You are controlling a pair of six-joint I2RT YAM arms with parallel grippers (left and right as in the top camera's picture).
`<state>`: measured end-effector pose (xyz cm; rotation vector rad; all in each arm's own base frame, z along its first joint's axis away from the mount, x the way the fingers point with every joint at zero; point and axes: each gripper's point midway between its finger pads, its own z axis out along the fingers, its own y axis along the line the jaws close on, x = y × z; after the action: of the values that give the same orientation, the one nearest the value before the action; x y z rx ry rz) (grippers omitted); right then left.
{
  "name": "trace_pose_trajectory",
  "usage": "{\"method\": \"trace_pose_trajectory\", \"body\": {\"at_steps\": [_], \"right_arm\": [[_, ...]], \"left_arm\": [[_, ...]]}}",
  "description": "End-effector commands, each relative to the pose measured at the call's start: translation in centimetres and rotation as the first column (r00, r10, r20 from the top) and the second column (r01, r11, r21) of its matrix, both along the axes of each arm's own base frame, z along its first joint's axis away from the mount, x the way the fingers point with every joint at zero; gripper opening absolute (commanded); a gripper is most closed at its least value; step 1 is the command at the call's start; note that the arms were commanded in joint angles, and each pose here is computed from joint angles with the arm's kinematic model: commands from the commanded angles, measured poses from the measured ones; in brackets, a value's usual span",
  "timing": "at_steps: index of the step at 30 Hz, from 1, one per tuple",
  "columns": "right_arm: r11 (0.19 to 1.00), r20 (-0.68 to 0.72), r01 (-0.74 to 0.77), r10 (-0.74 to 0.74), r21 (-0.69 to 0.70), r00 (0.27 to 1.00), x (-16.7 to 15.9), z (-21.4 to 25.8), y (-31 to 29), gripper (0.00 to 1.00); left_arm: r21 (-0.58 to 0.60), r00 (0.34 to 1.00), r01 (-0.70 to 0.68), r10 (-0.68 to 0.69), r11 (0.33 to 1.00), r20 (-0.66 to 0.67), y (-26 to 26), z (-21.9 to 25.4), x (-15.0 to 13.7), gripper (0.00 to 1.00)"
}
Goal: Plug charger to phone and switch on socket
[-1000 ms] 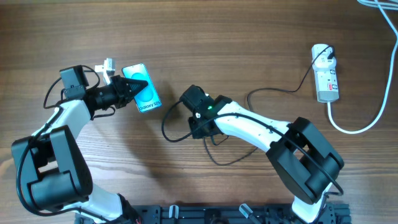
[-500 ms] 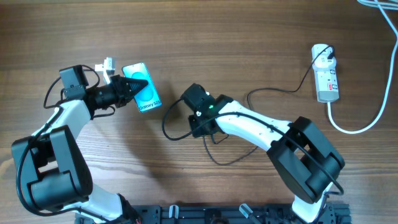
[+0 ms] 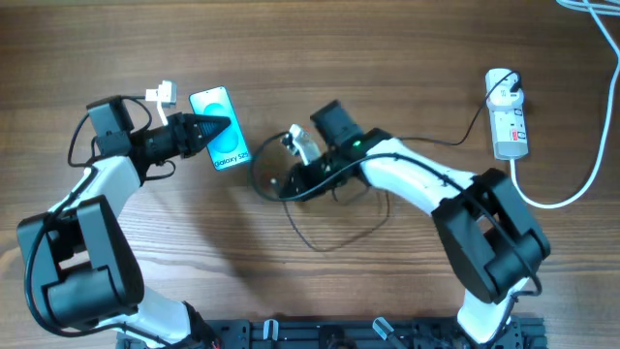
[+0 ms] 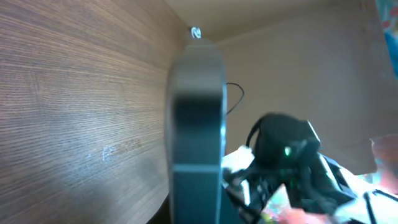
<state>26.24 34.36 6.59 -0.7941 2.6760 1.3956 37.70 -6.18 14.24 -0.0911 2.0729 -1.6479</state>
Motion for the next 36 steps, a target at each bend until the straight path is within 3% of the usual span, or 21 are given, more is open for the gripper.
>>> {"method": "trace_pose_trajectory", "body": {"at_steps": [1, 7, 13, 19, 23, 27, 36], "right_arm": [[0.941, 0.008, -0.175, 0.180, 0.291, 0.984, -2.4, 4.5, 2.0, 0.05], [0.859, 0.137, -0.238, 0.196, 0.453, 0.971, -2.4, 7.6, 5.1, 0.04], [0.810, 0.136, -0.232, 0.188, 0.538, 0.973, -2.1, 10.3, 5.7, 0.04], [0.906, 0.063, -0.015, -0.013, 0.423, 0.998, 1.0, 7.6, 6.2, 0.04], [0.899, 0.124, -0.049, -0.006, 0.436, 0.992, 1.0, 7.8, 6.5, 0.05], [0.918, 0.059, 0.061, -0.091, 0.392, 0.994, 1.7, 7.2, 7.1, 0.04], [0.920, 0.048, 0.087, -0.115, 0.383, 0.992, 2.1, 7.1, 7.1, 0.04]], "left_arm": [[-0.069, 0.996, 0.057, -0.053, 0.996, 0.067, 0.2, 2.1, -1.0, 0.04], [-0.094, 0.997, 0.063, -0.059, 0.994, 0.044, 0.3, 2.4, -1.2, 0.04], [-0.135, 0.991, -0.015, -0.003, 0.991, -0.131, 1.1, 1.8, -0.6, 0.04], [-0.110, 0.996, -0.047, 0.039, 0.993, -0.076, 1.7, 3.0, 1.1, 0.04], [-0.108, 0.997, -0.031, 0.023, 0.994, -0.067, 1.1, 3.1, 1.1, 0.04], [-0.108, 0.998, -0.013, 0.006, 0.994, -0.067, 0.5, 3.1, 1.0, 0.04], [-0.109, 0.998, -0.012, 0.005, 0.994, -0.068, 0.4, 3.1, 1.0, 0.04]]}}
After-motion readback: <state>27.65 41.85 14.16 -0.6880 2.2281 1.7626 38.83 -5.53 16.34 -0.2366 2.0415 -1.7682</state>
